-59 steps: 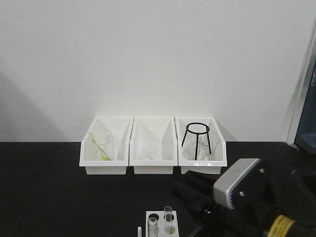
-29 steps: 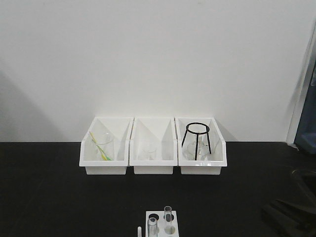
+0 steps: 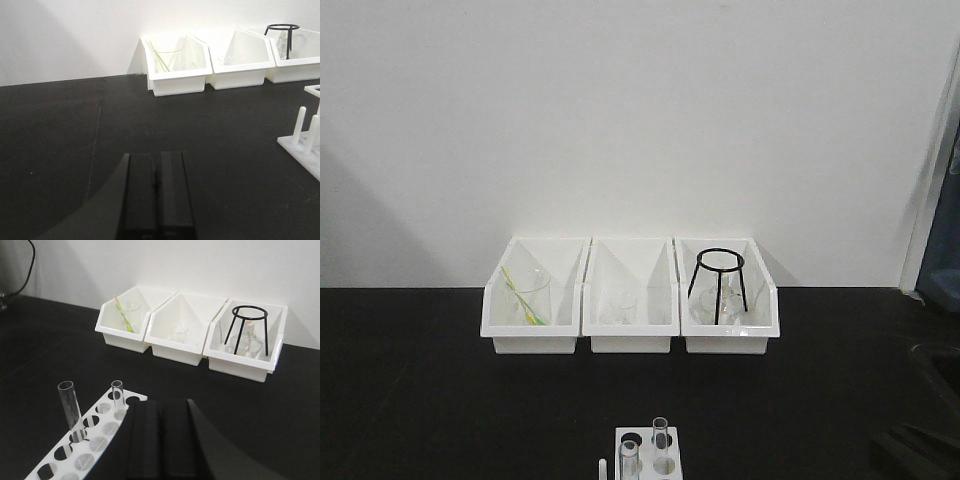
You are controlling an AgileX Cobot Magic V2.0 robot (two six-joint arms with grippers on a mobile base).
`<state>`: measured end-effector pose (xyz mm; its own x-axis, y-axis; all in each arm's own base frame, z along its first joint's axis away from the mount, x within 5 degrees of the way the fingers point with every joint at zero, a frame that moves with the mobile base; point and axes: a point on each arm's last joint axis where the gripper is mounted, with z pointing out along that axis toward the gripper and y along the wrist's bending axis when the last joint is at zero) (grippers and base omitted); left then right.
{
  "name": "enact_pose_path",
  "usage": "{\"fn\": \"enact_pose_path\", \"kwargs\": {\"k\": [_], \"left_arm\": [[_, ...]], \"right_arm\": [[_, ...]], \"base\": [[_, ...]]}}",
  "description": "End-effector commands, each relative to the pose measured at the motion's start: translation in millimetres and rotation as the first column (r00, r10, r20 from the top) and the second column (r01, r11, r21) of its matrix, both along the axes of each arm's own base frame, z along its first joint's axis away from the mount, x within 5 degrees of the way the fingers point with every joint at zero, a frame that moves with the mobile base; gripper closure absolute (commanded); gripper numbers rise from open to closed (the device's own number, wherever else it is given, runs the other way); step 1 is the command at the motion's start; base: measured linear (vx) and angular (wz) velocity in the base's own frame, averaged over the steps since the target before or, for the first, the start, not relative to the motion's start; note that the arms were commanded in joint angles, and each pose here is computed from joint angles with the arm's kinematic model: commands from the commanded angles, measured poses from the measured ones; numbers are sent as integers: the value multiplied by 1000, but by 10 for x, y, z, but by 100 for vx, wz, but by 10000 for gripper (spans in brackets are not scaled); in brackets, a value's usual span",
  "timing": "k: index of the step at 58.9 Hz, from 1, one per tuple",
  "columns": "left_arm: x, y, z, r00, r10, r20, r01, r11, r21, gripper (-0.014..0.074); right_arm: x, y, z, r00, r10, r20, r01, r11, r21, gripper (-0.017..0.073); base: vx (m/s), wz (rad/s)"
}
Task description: Flip and reinsert test tube from rack
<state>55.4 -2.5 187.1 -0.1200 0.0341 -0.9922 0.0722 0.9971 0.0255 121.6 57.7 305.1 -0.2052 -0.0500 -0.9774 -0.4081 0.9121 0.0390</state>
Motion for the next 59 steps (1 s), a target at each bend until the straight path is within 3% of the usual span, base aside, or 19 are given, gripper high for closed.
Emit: {"fn": "enact_pose_path", "kwargs": {"k": [1,5,12,19,28,59], "left_arm": [[-2,-12,86,996,-12,85,14,1000,-21,599],[-2,-12,86,996,-12,85,14,1000,-21,599],[-2,-12,86,996,-12,85,14,1000,-21,599],[-2,-12,86,996,-12,85,14,1000,-21,599],[-2,-12,86,996,-12,85,14,1000,-21,599],[-2,-13,86,996,-12,85,14,1000,-21,599]], "right_arm": [[-95,-119,42,991,-52,120,41,995,93,573],[-199,-246,-129,980,-121,156,107,990,92,573],[-402,-430,-491,948,-239,209,238,971,28,573],[-556,-507,-815,920,-302,249,309,951,13,573],[-662,-531,-1044,907,-320,274,326,945,26,571],[-658,-537,-1071,914,-326,241,333,943,13,570]], "base": [[0,0],[0,0],[0,0],[0,0],[0,0],[0,0]]}}
